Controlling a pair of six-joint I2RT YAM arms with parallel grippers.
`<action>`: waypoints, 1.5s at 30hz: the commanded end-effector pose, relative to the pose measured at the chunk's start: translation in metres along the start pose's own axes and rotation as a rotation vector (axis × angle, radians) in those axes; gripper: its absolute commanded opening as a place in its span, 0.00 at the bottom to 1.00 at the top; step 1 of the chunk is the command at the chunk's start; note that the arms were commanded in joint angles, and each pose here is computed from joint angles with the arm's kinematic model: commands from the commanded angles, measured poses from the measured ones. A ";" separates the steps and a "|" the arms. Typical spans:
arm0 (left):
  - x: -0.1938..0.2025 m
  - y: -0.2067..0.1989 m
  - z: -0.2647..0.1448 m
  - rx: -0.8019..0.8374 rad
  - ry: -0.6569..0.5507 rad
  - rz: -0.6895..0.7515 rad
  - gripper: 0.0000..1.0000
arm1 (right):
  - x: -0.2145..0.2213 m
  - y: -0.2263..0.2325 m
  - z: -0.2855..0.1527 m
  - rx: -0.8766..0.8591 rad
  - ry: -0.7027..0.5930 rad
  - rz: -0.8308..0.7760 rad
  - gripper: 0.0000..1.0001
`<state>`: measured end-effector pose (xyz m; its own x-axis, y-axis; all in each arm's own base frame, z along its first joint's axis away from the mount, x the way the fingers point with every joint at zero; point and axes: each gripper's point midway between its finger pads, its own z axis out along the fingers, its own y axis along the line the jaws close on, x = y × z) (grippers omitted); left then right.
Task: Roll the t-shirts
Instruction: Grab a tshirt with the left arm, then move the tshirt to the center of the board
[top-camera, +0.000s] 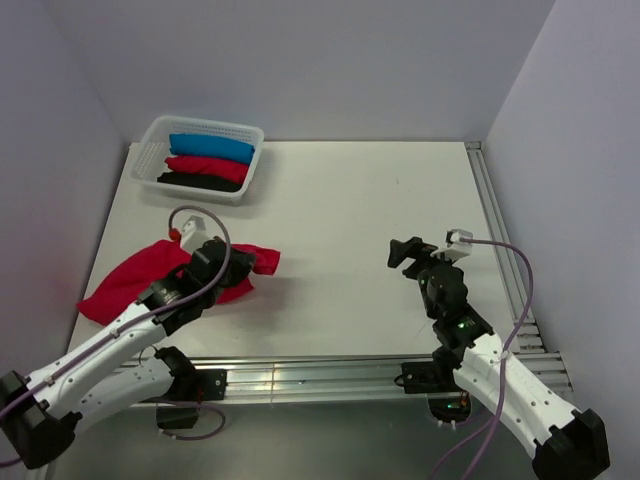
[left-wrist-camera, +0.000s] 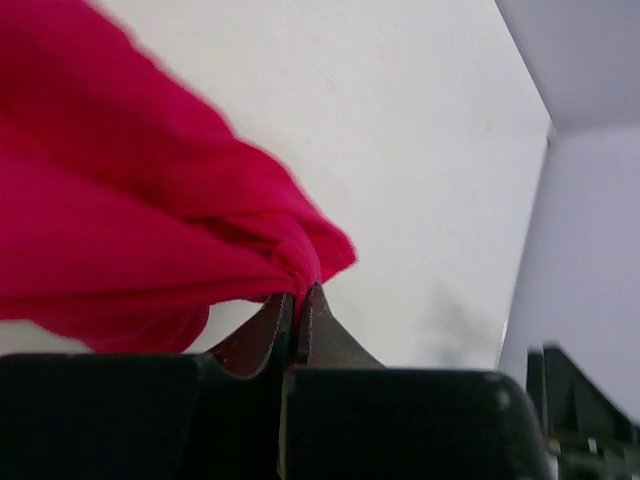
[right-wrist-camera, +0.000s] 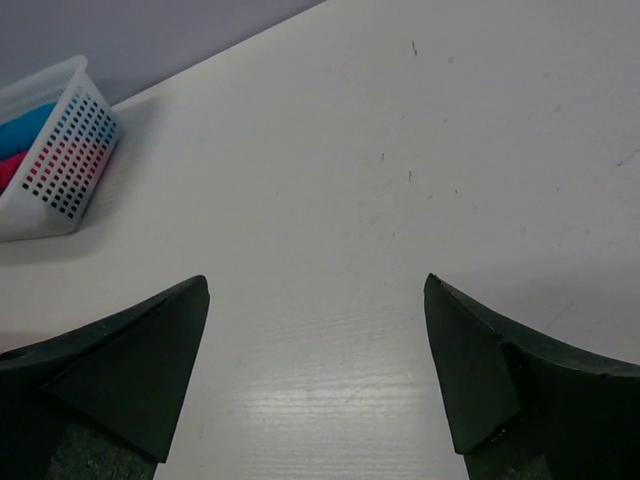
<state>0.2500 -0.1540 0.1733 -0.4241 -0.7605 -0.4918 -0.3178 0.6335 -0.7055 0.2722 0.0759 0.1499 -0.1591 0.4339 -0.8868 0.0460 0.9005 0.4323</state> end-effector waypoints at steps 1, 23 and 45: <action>0.000 -0.079 -0.027 0.180 0.004 -0.041 0.01 | -0.013 -0.003 -0.002 0.013 -0.059 0.027 0.95; 0.033 -0.238 -0.045 0.244 0.042 0.375 0.99 | -0.015 -0.006 -0.005 0.015 -0.078 0.041 0.95; -0.036 -0.070 0.206 -0.081 0.230 0.290 0.80 | -0.011 -0.005 -0.003 0.023 -0.056 0.031 0.95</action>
<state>0.4324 -0.1894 0.1105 -0.7027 -0.4942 -0.5118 -0.2923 0.8564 -0.4257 0.2688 0.0674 0.1459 -0.1404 0.4463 -0.8838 0.0825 0.8948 0.4388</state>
